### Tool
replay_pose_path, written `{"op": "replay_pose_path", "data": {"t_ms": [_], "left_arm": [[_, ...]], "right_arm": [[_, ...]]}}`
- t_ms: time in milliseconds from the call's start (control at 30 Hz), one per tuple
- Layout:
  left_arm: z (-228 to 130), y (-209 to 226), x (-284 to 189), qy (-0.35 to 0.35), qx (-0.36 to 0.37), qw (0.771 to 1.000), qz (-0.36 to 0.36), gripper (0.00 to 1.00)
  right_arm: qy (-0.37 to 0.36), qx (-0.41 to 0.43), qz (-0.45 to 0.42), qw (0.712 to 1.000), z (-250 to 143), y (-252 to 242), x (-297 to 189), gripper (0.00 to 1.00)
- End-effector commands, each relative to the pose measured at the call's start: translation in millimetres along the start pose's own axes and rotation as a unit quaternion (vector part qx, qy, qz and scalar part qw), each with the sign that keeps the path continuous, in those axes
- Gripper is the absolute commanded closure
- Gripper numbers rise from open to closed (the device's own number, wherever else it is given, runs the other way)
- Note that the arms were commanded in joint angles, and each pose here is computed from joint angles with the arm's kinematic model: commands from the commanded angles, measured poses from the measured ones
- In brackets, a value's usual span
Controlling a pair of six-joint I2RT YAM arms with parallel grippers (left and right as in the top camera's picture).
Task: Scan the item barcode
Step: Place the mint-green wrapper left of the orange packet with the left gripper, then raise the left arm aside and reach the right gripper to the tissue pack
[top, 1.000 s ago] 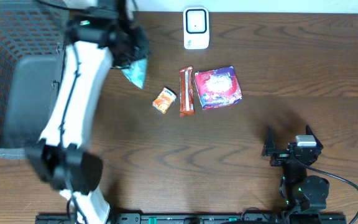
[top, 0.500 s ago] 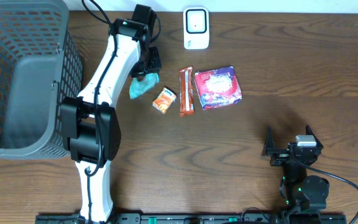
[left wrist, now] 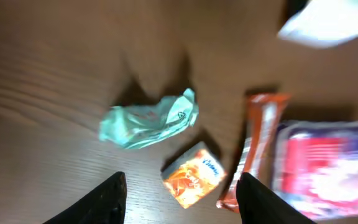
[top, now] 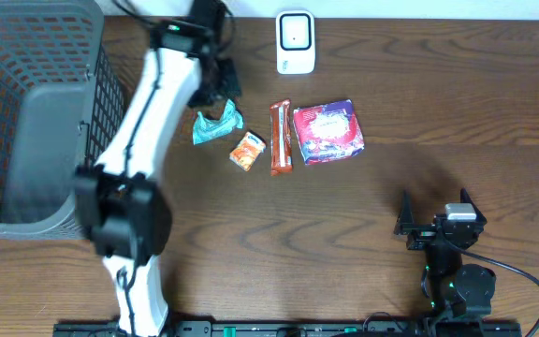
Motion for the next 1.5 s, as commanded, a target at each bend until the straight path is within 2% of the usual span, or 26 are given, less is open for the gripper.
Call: {"op": "replay_pose_path", "data": {"t_ms": [0, 33, 67, 233, 300, 500, 733, 800, 867, 1000, 1100, 1233, 1333, 1400, 1467], "left_arm": [[12, 20, -123, -0.148, -0.018, 0.989, -0.021, 0.32], [10, 26, -140, -0.166, -0.024, 0.986, -0.020, 0.13], [5, 34, -159, -0.185, -0.032, 0.982, -0.019, 0.02], [-24, 69, -217, -0.228, -0.051, 0.972, 0.010, 0.02], [-38, 80, -228, -0.223, -0.066, 0.972, 0.025, 0.02], [-73, 90, -233, -0.167, -0.084, 0.982, 0.040, 0.02], [-78, 90, -231, -0.151, -0.085, 0.984, 0.043, 0.02], [-78, 90, -231, -0.151, -0.085, 0.984, 0.042, 0.02], [-78, 90, -231, -0.151, -0.085, 0.984, 0.042, 0.02], [-78, 90, -231, -0.151, -0.085, 0.984, 0.043, 0.02], [-78, 90, -231, -0.151, -0.085, 0.984, 0.042, 0.02], [-78, 90, -231, -0.151, -0.085, 0.984, 0.043, 0.02], [-78, 90, -231, -0.151, -0.085, 0.984, 0.043, 0.02], [-78, 90, -231, -0.151, -0.085, 0.984, 0.042, 0.02], [-78, 90, -231, -0.151, -0.085, 0.984, 0.043, 0.02]], "right_arm": [[-0.001, -0.006, -0.004, 1.000, 0, -1, 0, 0.01], [-0.001, -0.006, -0.004, 1.000, 0, -2, 0, 0.01], [-0.001, -0.006, -0.004, 1.000, 0, -1, 0, 0.01], [-0.001, -0.006, -0.004, 1.000, 0, -2, 0, 0.01], [-0.001, -0.006, -0.004, 1.000, 0, -1, 0, 0.01], [-0.008, -0.008, -0.013, 1.000, 2, -3, 0, 0.01], [-0.007, -0.010, -0.020, 1.000, 2, -5, 0, 0.01], [-0.053, 0.009, 0.008, 0.999, 19, 2, -1, 0.01], [-0.094, 0.108, 0.151, 0.978, 43, 33, -10, 0.01], [-0.067, 0.201, 0.375, 0.902, 63, 77, -41, 0.01], [-0.096, 0.248, 0.396, 0.879, 81, 78, -50, 0.01], [-0.129, 0.371, 0.382, 0.836, 107, 68, -55, 0.01], [-0.129, 0.352, 0.375, 0.848, 126, 71, -58, 0.01], [-0.087, 0.335, 0.346, 0.872, 133, 73, -51, 0.01], [-0.012, 0.298, 0.291, 0.909, 137, 74, -40, 0.01]]}}
Point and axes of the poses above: each gripper's point midway between its finger pads, its own x axis out along the fingers, its own y axis along the line the jaws close on, z = x × y, the point moved 6 cm from there along -x, back along the fingers, and after that the axes turned 11 degrees about x, right-handed, at the moved point
